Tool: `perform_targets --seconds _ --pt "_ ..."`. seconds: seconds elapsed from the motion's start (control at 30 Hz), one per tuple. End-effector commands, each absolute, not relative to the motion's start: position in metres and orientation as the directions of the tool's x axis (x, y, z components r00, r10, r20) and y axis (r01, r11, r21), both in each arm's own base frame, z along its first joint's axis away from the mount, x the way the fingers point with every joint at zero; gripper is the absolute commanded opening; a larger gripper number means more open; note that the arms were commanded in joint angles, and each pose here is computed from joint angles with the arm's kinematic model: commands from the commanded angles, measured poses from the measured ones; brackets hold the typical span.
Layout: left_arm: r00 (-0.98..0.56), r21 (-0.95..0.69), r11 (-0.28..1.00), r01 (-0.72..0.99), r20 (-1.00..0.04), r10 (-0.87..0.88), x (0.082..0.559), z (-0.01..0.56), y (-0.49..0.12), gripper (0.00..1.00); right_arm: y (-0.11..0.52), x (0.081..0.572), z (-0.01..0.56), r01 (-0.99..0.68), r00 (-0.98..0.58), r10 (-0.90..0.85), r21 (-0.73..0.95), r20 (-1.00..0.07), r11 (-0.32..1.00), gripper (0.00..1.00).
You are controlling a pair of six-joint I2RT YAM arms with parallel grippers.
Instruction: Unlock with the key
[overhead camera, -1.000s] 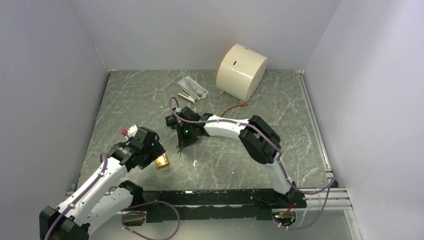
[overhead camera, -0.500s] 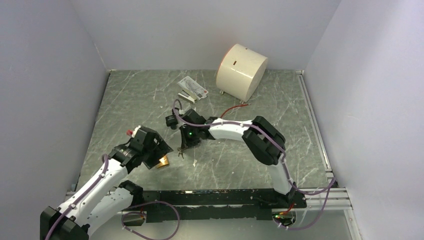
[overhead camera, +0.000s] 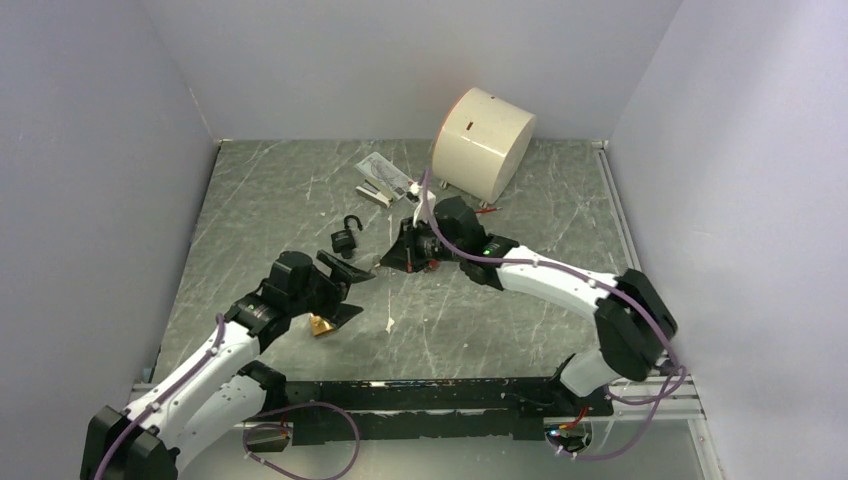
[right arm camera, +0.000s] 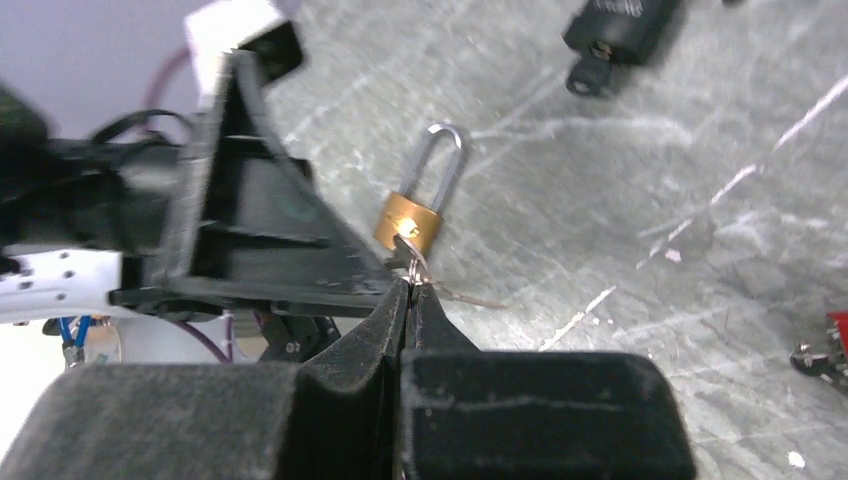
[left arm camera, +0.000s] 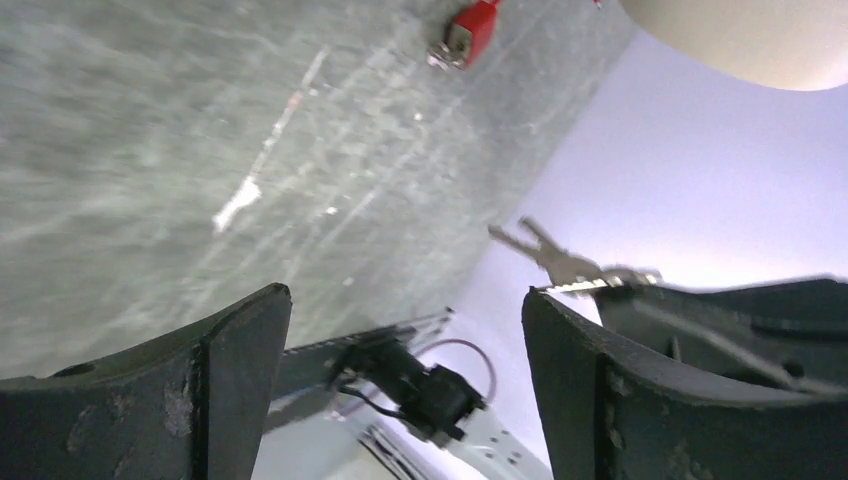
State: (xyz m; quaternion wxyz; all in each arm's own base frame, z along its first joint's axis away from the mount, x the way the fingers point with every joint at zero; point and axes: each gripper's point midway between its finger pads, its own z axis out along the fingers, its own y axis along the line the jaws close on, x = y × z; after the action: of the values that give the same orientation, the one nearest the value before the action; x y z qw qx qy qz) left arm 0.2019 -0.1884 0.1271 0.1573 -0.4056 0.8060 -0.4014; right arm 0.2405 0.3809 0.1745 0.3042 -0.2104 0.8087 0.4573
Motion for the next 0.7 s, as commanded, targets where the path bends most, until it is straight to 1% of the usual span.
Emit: perform_targets --seconds 0.0,0.07,0.13,0.2,0.33,0.4,0.47,0.57,0.67 --pt "-0.605 -0.834 0.147 -0.532 0.252 -0.756 0.22 0.169 -0.215 0.88 0.376 0.233 0.215 -0.714 -0.631 -0.025 0.568 -0.775 0.409 0.0" --pt "-0.593 -0.858 0.111 -0.501 0.246 -0.767 0.23 0.182 -0.216 0.88 0.373 0.23 0.218 -0.711 -0.634 -0.022 0.572 -0.773 0.409 0.0" --pt "-0.588 -0.88 0.109 -0.462 0.212 -0.781 0.237 0.194 -0.214 0.87 0.369 0.228 0.219 -0.705 -0.637 -0.017 0.574 -0.771 0.417 0.0" --pt "-0.597 -0.892 0.142 -0.429 0.162 -0.786 0.239 0.2 -0.212 0.83 0.365 0.231 0.218 -0.687 -0.645 -0.002 0.579 -0.764 0.439 0.0" --pt "-0.616 -0.864 0.258 -0.433 0.075 -0.784 0.233 0.193 -0.205 0.79 0.354 0.242 0.22 -0.641 -0.663 0.038 0.593 -0.748 0.487 0.0" --pt "-0.615 -0.858 0.292 -0.422 0.034 -0.788 0.233 0.192 -0.2 0.78 0.352 0.244 0.225 -0.638 -0.662 0.051 0.597 -0.748 0.487 0.0" --pt "-0.612 -0.876 0.286 -0.388 0.014 -0.79 0.236 0.198 -0.2 0.79 0.35 0.244 0.23 -0.639 -0.662 0.057 0.603 -0.748 0.478 0.0" --pt "-0.641 -0.927 0.248 -0.281 -0.011 -0.768 0.246 0.218 -0.21 0.81 0.349 0.242 0.233 -0.631 -0.678 0.06 0.622 -0.732 0.463 0.0" --pt "-0.701 -0.943 0.267 -0.198 -0.054 -0.712 0.251 0.225 -0.225 0.82 0.348 0.24 0.239 -0.624 -0.692 0.067 0.642 -0.719 0.446 0.0"
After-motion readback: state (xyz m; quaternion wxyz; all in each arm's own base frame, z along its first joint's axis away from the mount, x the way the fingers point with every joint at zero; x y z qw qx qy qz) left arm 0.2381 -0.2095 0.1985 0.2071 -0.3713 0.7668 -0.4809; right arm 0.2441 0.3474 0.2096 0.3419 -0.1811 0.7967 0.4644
